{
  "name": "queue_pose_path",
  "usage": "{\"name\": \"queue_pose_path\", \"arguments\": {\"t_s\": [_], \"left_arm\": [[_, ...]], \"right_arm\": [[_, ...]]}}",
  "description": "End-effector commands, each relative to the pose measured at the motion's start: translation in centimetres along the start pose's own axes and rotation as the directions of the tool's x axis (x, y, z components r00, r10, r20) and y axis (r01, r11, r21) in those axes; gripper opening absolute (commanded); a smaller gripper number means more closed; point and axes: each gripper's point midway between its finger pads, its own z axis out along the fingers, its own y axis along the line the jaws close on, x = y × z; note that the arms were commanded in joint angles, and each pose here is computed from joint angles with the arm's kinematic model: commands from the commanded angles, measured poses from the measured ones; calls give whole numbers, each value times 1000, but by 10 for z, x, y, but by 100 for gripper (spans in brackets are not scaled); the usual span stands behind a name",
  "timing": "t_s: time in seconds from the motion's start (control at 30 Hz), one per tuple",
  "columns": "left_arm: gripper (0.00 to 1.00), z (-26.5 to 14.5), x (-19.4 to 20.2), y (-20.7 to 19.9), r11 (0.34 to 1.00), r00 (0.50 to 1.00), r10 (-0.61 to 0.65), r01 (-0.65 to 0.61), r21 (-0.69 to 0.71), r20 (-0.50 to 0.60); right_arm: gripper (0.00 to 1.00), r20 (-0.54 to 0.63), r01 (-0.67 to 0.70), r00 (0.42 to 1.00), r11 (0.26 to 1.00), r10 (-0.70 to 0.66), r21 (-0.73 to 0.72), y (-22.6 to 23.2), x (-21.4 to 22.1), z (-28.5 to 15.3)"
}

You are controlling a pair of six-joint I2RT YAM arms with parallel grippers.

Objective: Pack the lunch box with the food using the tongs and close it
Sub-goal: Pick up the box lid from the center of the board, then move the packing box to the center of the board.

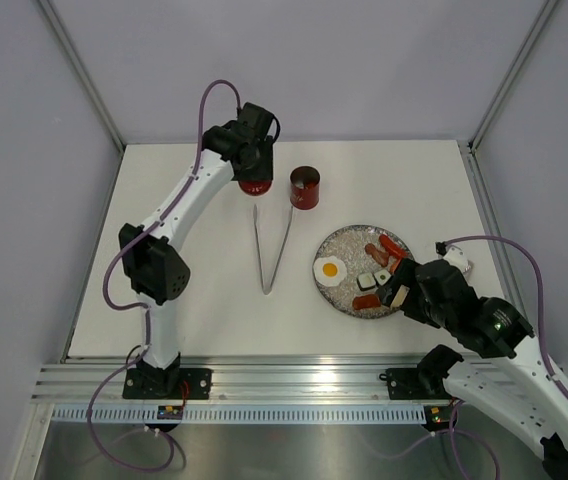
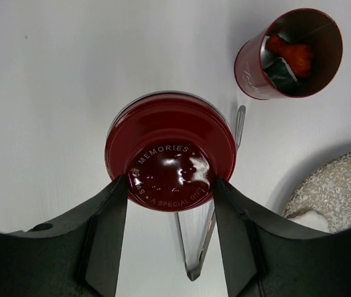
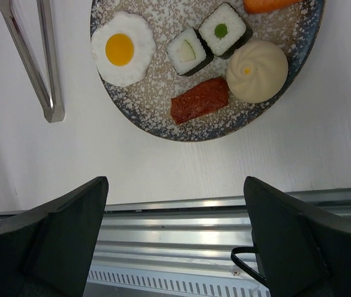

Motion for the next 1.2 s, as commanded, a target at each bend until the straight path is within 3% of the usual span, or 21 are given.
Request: {"name": "queue_pose_path", "arguments": {"t_s": [0.0, 0.27, 0.6, 0.73, 0.83, 1.17], "left_arm": [[21, -2, -17, -20, 998, 998, 53, -54, 30, 19], [22, 21, -24, -54, 990, 1000, 24, -27, 139, 19], [23, 21, -26, -58, 987, 999, 24, -28, 157, 26], [23, 15, -26, -55, 986, 999, 32, -37, 160, 31], [23, 9, -28, -50, 988, 998, 42, -48, 146, 48], [24, -10, -32, -39, 988, 996, 49, -60, 140, 81]], "right_arm": [[100, 32, -18, 999, 1000, 18, -5, 1, -9, -10], [99, 28, -28, 999, 1000, 28, 3, 0, -7, -9], [99, 55, 10, 998, 999, -8, -34, 30, -24, 6], [99, 184, 75, 981, 996, -64, -53, 74, -75, 10], [99, 218, 146, 966, 989, -135, -32, 103, -120, 28], [99, 121, 86, 991, 963, -57, -255, 184, -231, 136]]}}
